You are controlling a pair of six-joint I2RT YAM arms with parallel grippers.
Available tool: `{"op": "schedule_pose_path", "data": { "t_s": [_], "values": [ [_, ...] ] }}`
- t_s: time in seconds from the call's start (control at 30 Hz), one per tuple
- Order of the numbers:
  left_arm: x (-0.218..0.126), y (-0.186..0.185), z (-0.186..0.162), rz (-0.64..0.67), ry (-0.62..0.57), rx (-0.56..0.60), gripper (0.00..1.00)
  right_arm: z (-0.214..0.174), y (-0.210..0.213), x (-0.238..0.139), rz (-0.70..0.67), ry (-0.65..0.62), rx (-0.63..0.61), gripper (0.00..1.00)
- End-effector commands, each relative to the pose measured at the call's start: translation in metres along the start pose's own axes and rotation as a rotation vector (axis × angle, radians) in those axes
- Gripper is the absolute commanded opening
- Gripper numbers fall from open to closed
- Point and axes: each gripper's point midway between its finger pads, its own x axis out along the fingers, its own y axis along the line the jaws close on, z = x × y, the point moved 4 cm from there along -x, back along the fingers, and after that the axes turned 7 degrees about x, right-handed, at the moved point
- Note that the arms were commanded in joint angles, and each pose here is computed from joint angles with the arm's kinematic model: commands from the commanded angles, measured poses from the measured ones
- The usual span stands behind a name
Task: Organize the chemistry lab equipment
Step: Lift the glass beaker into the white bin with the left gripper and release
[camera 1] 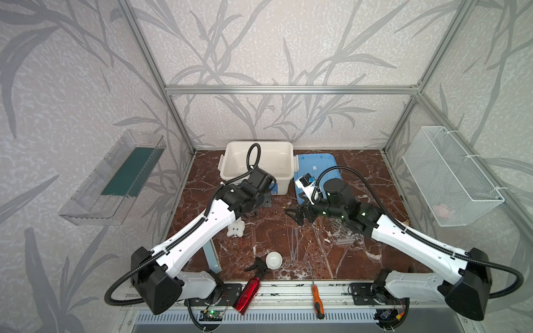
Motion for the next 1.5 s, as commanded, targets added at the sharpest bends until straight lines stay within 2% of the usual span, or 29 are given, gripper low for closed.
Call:
{"op": "schedule_pose_path", "data": {
  "t_s": [0.0,0.2,0.3,0.53,0.63,0.73,0.83,1.03,1.33,1.47],
  "values": [
    [-0.001,0.02,0.027,0.052,0.002,0.032,0.31,0.035,-0.001,0.003,-0.043,-0.075,0.006,0.99],
    [0.021,0.033,0.087,0.088,-0.014,0.003,0.32,0.082,0.0,0.022,-0.062,-0.136,0.009,0.99],
    [0.043,0.038,0.11,0.114,-0.007,-0.005,0.31,0.098,-0.006,0.036,-0.078,-0.15,0.023,0.99],
    [0.108,0.051,0.146,0.161,0.042,-0.039,0.31,0.113,-0.046,0.07,-0.145,-0.157,0.126,0.99],
    [0.139,0.049,0.152,0.179,0.09,-0.028,0.31,0.11,-0.061,0.083,-0.193,-0.146,0.123,0.99],
    [0.166,0.045,0.153,0.171,0.123,-0.022,0.32,0.109,-0.077,0.099,-0.241,-0.144,0.108,0.99],
    [0.188,0.047,0.149,0.179,0.149,-0.022,0.33,0.109,-0.093,0.114,-0.259,-0.137,0.145,1.0],
    [0.225,0.047,0.135,0.136,0.197,-0.059,0.33,0.109,-0.106,0.122,-0.256,-0.153,0.18,1.0],
    [0.26,0.051,0.105,0.147,0.271,-0.072,0.33,0.088,-0.109,0.125,-0.222,-0.185,0.262,0.99],
    [0.269,0.051,0.101,0.144,0.268,-0.083,0.33,0.085,-0.11,0.127,-0.222,-0.176,0.268,0.99]
  ]
}}
